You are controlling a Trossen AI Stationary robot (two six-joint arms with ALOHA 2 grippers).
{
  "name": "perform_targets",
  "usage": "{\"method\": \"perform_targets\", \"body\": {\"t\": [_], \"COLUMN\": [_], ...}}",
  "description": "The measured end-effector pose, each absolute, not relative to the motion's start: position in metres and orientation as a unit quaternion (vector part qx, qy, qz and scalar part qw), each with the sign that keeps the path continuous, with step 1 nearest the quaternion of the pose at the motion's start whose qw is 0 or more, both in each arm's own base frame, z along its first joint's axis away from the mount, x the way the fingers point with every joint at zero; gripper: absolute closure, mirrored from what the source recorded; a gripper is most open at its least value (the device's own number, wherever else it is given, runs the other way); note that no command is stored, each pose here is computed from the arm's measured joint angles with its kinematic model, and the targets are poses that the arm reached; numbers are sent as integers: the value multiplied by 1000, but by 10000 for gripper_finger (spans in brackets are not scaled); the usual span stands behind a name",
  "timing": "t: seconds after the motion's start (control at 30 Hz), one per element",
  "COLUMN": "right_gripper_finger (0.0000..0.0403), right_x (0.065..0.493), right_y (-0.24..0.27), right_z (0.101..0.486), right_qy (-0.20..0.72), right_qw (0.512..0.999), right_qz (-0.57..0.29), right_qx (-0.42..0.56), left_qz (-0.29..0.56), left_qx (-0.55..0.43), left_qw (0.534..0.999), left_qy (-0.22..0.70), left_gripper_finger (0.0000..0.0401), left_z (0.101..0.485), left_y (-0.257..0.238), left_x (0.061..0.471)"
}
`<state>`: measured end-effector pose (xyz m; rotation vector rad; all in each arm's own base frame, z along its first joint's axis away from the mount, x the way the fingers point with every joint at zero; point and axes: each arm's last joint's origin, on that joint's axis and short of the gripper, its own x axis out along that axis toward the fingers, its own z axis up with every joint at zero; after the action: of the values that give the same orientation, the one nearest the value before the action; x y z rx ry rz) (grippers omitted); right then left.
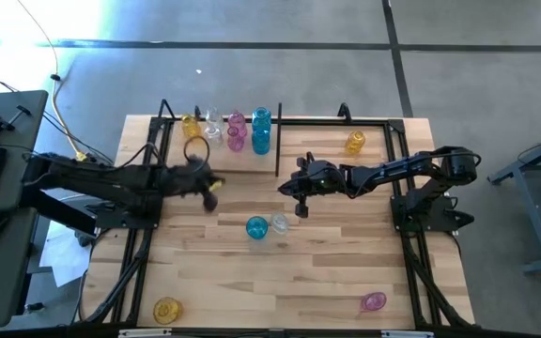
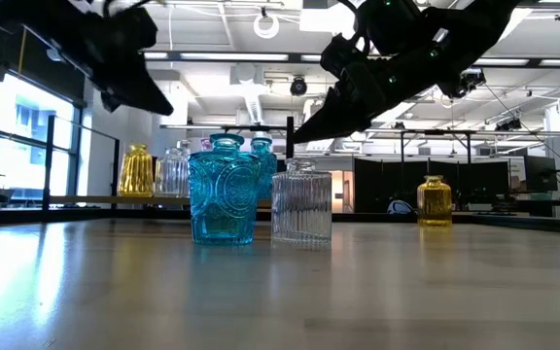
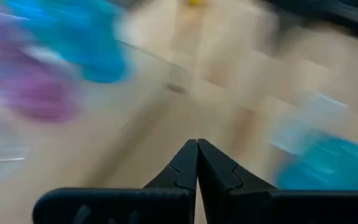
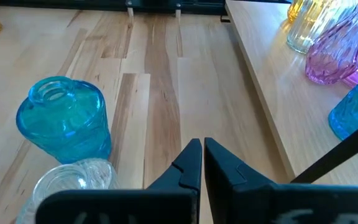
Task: Sort vases onto shelf
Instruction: Put the bottom yellow flower vase aligned with the other yellow flower vase on the shelf
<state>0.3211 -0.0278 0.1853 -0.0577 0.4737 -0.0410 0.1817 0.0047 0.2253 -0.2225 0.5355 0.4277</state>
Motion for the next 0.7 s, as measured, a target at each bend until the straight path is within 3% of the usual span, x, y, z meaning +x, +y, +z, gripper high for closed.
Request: {"method": "perform_targets", "body": {"t": [0.1, 0.2, 0.47, 0.7], "right_gripper_finger": [403, 403, 403, 403], "right_x": [321, 321, 322, 323], "right_y": [-28, -28, -28, -28], "right_z": [185, 185, 187, 188], "right_qy": [234, 234, 225, 219], "right_qw": [971, 972, 973, 975], "right_qz": [-20, -20, -18, -18], "right_qx": [-29, -29, -41, -44], "left_qz": [83, 11, -14, -33], "left_qx": [-159, -199, -191, -218], "left_qw": [937, 918, 866, 805], "left_qy": [301, 342, 462, 551], "left_gripper_finger": [401, 401, 395, 346], "left_z": [222, 227, 263, 281], "left_y": [-12, -26, -68, -111], "left_x": [181, 178, 162, 165]}}
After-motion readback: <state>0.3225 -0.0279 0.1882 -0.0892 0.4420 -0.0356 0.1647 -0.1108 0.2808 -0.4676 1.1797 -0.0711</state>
